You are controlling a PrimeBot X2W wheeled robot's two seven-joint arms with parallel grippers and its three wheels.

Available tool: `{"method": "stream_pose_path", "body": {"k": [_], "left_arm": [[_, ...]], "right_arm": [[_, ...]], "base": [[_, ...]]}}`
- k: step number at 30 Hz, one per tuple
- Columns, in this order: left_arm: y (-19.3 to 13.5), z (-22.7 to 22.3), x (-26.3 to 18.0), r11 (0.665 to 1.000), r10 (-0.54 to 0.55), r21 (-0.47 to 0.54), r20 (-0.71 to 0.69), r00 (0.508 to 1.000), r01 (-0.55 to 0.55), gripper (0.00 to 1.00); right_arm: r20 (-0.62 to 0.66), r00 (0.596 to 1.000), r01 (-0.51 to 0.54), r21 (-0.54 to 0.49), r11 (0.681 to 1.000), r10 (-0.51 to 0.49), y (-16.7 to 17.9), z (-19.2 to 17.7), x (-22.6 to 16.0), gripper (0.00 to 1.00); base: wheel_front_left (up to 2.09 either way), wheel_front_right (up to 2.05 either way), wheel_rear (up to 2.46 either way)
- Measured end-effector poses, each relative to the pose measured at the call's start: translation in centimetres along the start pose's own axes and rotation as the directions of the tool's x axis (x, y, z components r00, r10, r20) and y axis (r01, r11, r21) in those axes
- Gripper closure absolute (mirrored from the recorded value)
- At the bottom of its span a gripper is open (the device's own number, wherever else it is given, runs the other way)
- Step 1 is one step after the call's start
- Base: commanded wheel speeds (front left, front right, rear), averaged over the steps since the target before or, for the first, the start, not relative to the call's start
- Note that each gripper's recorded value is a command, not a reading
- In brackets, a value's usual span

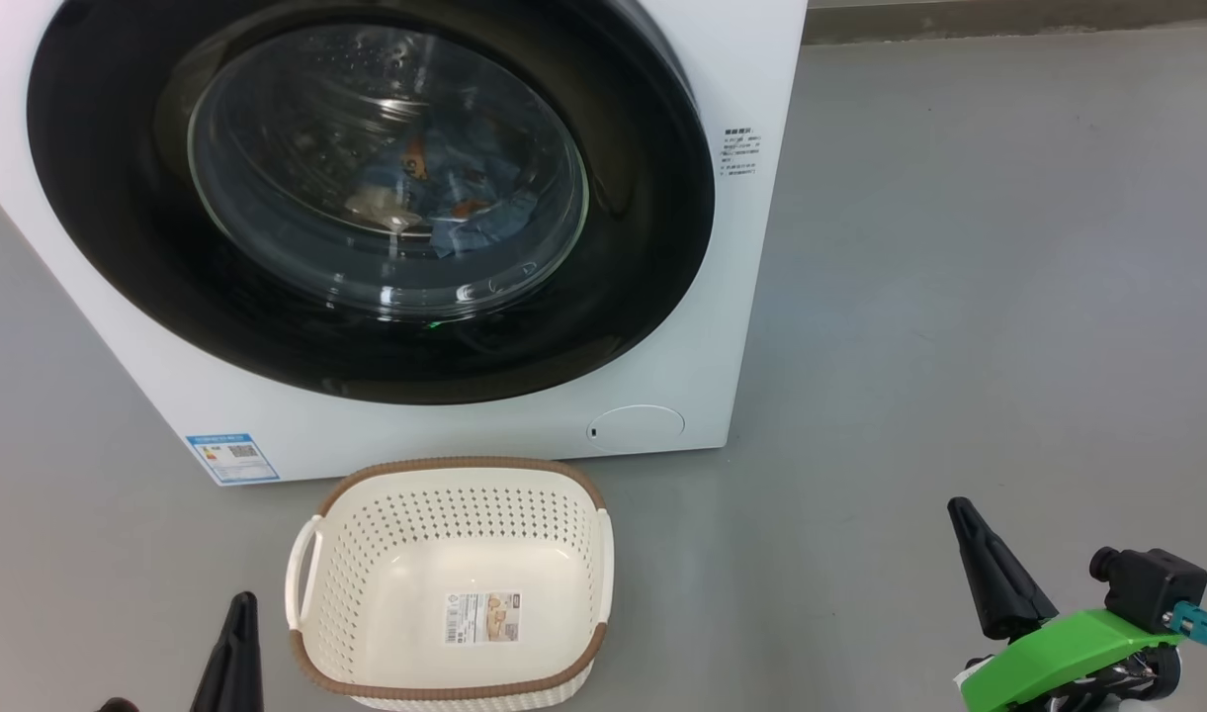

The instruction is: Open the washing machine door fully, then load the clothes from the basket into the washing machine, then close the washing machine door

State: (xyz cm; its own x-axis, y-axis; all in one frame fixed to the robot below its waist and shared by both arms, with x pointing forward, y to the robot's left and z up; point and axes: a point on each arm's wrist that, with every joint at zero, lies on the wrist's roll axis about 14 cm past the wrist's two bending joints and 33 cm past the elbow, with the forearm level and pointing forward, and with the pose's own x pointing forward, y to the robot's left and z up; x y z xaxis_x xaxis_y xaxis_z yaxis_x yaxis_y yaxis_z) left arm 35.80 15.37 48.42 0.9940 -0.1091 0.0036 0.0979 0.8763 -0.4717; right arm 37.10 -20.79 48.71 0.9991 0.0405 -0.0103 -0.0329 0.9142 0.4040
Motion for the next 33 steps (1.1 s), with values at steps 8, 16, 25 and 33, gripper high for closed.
{"method": "stream_pose_path", "body": {"k": [8,16,25,33], "left_arm": [[0.6,-0.1,0.0,0.997,0.025,-0.072,-0.01,1.0,-0.026,1.0],[1.0,0.1,0.1,0.987,0.047,-0.151,-0.01,0.999,-0.048,1.0],[1.6,-0.2,0.0,0.969,0.072,-0.234,-0.027,0.997,-0.076,1.0],[1.7,0.2,0.4,0.949,0.077,-0.304,-0.025,0.997,-0.081,1.0]], "right_arm": [[0.001,1.0,0.02,0.075,0.997,-0.02,-0.2,0.1,0.1,1.0],[0.001,0.999,0.039,0.16,0.986,-0.04,-0.4,0.1,0.3,1.0],[-0.005,0.999,0.054,0.252,0.966,-0.054,-0.4,0.1,0.4,1.0],[-0.007,0.997,0.07,0.332,0.941,-0.072,-0.7,0.2,0.5,1.0]], "base": [[0.0,0.0,0.0],[0.0,0.0,0.0],[0.0,0.0,0.0],[0.0,0.0,0.0]]}}
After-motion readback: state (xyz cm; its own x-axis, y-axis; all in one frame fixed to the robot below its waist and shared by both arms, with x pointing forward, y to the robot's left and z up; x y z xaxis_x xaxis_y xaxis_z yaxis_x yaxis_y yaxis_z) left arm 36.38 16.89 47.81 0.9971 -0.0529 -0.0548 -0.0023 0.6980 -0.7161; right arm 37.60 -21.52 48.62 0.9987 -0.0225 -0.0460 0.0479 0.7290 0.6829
